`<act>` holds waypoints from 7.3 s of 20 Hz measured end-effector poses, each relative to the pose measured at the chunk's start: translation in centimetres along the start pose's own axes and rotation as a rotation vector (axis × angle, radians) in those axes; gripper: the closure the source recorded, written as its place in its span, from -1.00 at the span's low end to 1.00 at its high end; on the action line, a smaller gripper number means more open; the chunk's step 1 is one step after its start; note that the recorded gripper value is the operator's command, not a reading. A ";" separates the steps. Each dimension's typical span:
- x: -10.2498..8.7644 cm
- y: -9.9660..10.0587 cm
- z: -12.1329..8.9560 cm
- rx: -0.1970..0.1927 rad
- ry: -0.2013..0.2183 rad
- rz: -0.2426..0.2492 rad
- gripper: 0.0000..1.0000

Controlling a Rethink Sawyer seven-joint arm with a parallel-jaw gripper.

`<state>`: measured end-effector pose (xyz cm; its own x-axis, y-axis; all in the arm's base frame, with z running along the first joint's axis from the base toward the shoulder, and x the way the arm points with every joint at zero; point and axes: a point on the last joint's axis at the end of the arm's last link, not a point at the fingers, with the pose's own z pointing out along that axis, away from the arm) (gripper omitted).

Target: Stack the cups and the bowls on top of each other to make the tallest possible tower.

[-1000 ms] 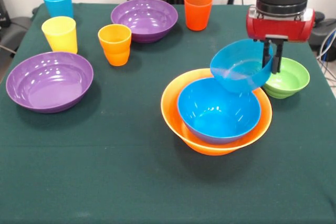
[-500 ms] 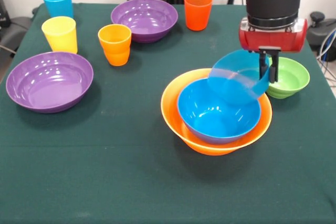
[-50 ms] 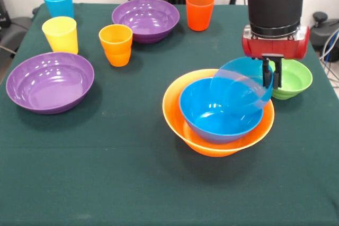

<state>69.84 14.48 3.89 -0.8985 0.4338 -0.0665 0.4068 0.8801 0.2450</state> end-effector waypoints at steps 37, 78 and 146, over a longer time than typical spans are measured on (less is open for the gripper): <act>-3.4 -4.2 1.3 0.033 0.086 -0.075 1.00; 0.5 2.4 -5.5 0.094 -0.001 -0.290 -1.00; 15.6 -3.7 1.7 0.270 0.035 -0.346 -1.00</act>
<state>54.59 18.28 0.32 -0.9925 0.1020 -0.0667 0.1053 0.9933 -0.0475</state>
